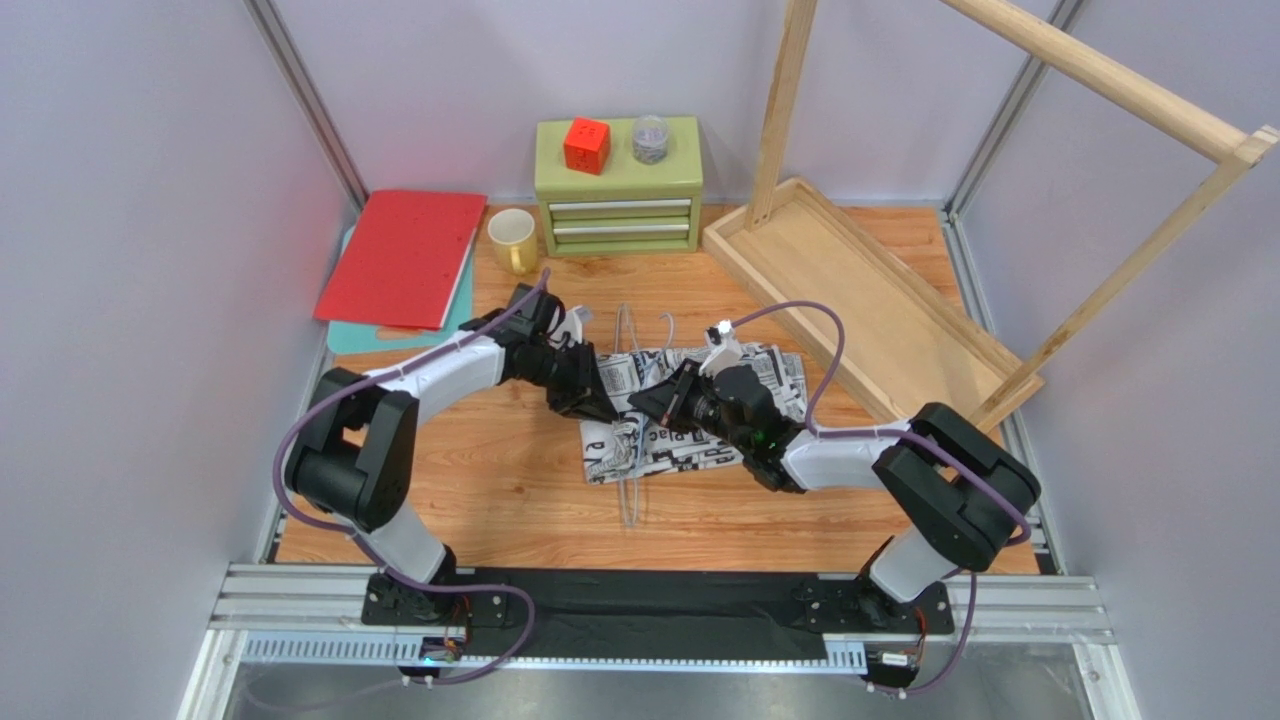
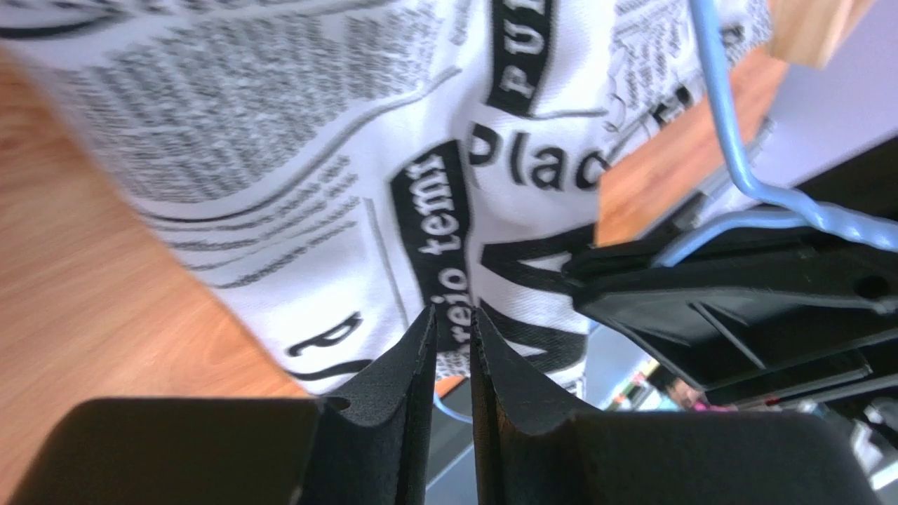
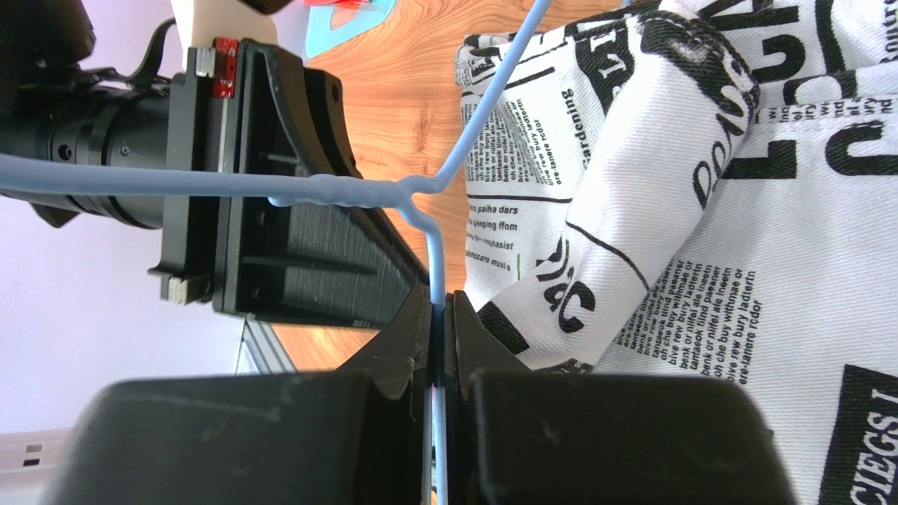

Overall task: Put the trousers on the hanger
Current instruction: Place trousers on hanger

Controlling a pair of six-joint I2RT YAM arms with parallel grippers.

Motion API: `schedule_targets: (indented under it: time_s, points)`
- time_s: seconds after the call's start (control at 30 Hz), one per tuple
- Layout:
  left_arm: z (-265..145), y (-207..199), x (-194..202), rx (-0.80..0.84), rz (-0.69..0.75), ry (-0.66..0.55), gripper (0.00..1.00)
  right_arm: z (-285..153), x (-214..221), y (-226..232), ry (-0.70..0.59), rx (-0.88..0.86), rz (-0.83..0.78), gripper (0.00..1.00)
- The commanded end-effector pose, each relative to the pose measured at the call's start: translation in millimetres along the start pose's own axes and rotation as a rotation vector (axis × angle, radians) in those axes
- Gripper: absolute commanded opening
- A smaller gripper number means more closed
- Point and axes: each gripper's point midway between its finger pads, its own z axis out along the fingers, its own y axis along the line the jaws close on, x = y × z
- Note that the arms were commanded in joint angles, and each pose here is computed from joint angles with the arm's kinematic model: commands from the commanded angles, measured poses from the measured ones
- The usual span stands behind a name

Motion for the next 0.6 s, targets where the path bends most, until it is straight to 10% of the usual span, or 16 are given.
schedule_targets:
  time_s: [0.0,0.2,0.43,0.57]
  points:
    - [4.6,-31.8,8.4,0.193,0.016,0.042,0.23,0.2,-13.7,23.4,-0.035,-0.060,0.002,0.00]
    - [42.5,-38.9,26.7,0.192,-0.071,0.117,0.21,1.1,-13.2,22.1,-0.034,-0.055,0.004,0.00]
    - [74.5,39.4,24.6,-0.215,-0.232,0.085,0.32,4.2,-11.5,20.4,-0.019,-0.038,0.012,0.00]
    - [54.5,5.7,20.0,-0.087,-0.161,0.090,0.42,6.4,-13.7,21.0,-0.011,-0.021,-0.003,0.00]
